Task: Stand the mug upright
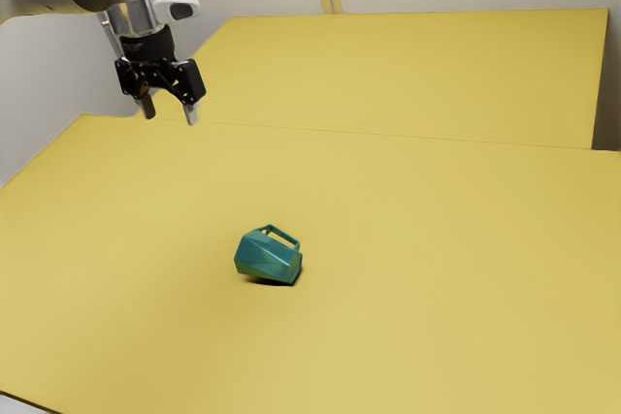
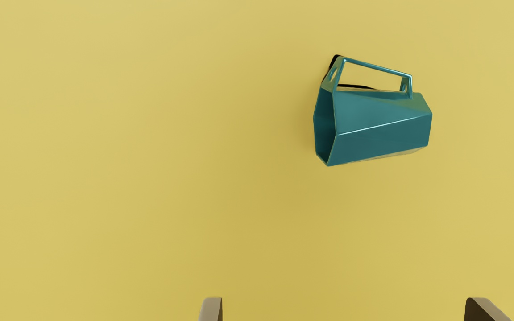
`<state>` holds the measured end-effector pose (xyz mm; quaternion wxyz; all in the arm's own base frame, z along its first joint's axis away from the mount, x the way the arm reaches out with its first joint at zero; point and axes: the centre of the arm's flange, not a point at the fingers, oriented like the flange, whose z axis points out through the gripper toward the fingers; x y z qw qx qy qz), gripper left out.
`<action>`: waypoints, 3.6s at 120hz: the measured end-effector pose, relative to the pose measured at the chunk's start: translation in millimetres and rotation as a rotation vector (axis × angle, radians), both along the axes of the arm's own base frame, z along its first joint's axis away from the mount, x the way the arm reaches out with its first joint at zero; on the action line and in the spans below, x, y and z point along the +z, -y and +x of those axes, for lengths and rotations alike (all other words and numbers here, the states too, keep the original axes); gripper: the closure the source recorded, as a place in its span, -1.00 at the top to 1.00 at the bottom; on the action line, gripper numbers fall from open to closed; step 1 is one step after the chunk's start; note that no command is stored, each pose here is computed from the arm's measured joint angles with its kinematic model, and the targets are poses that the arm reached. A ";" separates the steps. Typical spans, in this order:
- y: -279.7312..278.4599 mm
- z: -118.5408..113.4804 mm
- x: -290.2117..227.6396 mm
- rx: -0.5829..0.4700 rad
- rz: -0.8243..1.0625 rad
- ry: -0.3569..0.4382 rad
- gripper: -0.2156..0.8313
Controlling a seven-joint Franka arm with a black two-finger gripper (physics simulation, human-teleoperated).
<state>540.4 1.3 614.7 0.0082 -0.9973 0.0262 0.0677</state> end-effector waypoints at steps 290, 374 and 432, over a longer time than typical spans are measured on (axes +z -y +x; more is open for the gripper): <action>-71.7 -63.1 -312.4 0.063 -0.789 0.319 0.55; -34.6 -61.4 -325.7 -0.060 -0.885 0.324 0.55; -26.6 -59.7 -326.4 -0.094 -0.895 0.344 -0.43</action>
